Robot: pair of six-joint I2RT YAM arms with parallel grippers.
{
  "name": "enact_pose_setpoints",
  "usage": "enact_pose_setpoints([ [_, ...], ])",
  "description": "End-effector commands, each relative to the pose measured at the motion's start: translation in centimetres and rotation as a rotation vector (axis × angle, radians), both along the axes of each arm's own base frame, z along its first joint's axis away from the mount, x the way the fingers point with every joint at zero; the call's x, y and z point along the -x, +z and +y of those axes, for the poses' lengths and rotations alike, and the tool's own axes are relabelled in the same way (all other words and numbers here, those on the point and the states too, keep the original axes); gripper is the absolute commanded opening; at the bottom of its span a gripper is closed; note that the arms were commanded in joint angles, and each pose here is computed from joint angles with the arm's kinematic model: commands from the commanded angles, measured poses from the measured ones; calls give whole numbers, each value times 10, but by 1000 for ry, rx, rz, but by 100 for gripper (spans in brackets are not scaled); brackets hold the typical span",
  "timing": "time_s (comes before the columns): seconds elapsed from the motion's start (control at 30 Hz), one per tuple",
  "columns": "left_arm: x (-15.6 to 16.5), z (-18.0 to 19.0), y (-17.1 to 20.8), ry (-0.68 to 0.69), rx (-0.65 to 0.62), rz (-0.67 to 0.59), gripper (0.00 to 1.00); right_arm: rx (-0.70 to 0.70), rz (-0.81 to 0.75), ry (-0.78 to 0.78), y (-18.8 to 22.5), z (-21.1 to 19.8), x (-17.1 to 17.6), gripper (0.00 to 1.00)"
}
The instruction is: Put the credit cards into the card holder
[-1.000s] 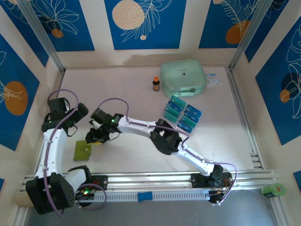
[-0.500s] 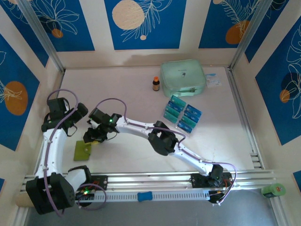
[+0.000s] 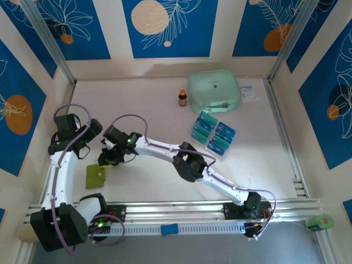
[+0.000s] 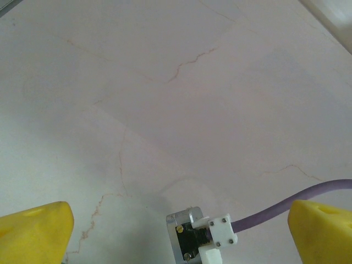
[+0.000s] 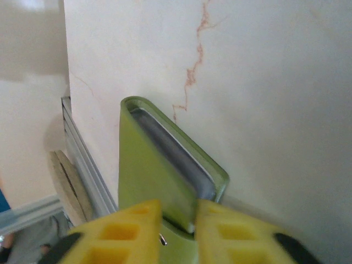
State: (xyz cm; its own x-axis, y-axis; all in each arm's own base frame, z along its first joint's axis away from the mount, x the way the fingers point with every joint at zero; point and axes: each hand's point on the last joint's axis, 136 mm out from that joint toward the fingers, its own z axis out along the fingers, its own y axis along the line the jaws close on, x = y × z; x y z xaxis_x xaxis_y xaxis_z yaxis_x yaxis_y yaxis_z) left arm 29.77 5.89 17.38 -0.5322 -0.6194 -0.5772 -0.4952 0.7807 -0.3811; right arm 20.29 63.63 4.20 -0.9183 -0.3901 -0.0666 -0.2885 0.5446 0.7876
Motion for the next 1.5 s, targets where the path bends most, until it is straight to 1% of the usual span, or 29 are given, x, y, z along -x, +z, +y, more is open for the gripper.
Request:
enact_pose_setpoints([
  [0.0,1,0,5,4,14,-30,100,-26,27,18,-1,5,2,10],
  [0.03,1,0,5,4,15,-31,100,-34,28,22,2,6,3,2],
  [0.07,1,0,5,4,16,-33,100,-38,29,24,3,6,3,0],
  [0.2,0,-1,8,2,25,-42,100,-56,10,40,14,3,5,0],
  [0.3,-1,-3,11,-5,31,-51,100,-77,-38,36,32,-4,1,0],
  [0.4,-1,-5,16,-16,34,-64,100,-91,-86,13,46,-19,-6,0],
  [0.57,-3,-8,22,-33,40,-82,100,-119,-95,-69,61,-54,-27,0],
  [0.83,-5,-12,20,-48,60,-81,100,-116,-83,-121,59,-89,-41,0],
  [0.97,-6,-16,15,-71,79,-75,100,-100,-71,-138,49,-114,-49,0],
  [1.1,-6,-19,7,-80,98,-62,100,-87,-53,-126,44,-120,-46,0],
  [1.13,-6,-20,5,-81,100,-59,100,-83,-52,-117,44,-118,-43,4],
  [1.23,-7,-20,0,-84,105,-51,100,-79,-48,-97,41,-106,-37,21],
  [1.27,-7,-20,0,-83,108,-49,100,-77,-47,-93,40,-102,-36,25],
  [1.33,-7,-21,-2,-87,111,-44,100,-72,-42,-82,37,-93,-32,30],
  [1.47,-8,-22,-3,-88,118,-46,100,-54,-37,-70,28,-82,-30,35],
])
